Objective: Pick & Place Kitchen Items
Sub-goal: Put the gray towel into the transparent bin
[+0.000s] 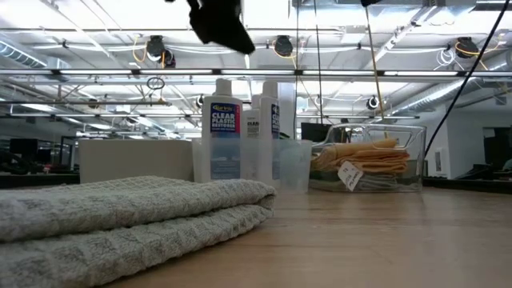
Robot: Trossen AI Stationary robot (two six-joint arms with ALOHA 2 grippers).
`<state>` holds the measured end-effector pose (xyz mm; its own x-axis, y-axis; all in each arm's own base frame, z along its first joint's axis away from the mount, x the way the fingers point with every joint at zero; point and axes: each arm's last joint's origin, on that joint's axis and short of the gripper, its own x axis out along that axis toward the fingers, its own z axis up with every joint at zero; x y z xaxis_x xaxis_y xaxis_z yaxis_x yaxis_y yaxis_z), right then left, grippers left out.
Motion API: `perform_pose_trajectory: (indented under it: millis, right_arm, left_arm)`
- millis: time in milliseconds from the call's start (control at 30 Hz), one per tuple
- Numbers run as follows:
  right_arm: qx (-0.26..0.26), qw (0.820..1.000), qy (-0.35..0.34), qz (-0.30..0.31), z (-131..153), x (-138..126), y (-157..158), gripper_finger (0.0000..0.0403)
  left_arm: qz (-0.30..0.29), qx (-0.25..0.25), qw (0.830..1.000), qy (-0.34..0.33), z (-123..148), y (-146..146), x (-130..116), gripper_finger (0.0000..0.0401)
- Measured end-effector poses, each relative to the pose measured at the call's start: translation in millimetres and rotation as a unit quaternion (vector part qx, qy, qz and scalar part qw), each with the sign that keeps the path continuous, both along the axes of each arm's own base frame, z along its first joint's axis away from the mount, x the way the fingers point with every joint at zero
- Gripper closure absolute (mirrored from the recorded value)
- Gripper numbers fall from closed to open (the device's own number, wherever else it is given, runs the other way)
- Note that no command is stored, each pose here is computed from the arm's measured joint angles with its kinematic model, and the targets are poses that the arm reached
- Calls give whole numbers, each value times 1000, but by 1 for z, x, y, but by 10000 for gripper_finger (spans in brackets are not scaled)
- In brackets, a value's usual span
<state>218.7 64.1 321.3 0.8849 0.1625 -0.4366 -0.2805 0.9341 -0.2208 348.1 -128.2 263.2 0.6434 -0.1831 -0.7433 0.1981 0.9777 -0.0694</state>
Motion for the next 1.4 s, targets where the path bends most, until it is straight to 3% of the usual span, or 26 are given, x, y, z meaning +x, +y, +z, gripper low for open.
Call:
perform_pose_trajectory:
  millis: [267,500,567,733,967,1067,1400]
  right_arm:
    - [21,996,-78,44,-49,-1,19,194]
    - [20,994,-95,47,-58,-3,19,208]
    - [20,994,-94,47,-58,-3,19,212]
    - [19,994,-94,47,-58,-3,19,224]
    - [19,994,-93,47,-58,-3,19,238]
    - [19,994,-93,47,-58,-3,19,242]
    - [18,994,-92,48,-58,-3,19,244]
  left_arm:
    - [-9,28,993,117,-45,-7,1,77]
    - [-24,23,981,189,-89,-6,13,77]
    - [-31,4,978,207,-100,-3,16,77]
    - [-87,-99,961,244,-121,3,26,77]
    - [-121,-114,955,246,-129,13,31,86]
    - [-121,-112,956,243,-128,15,31,123]
    - [-120,-87,961,236,-130,18,32,324]
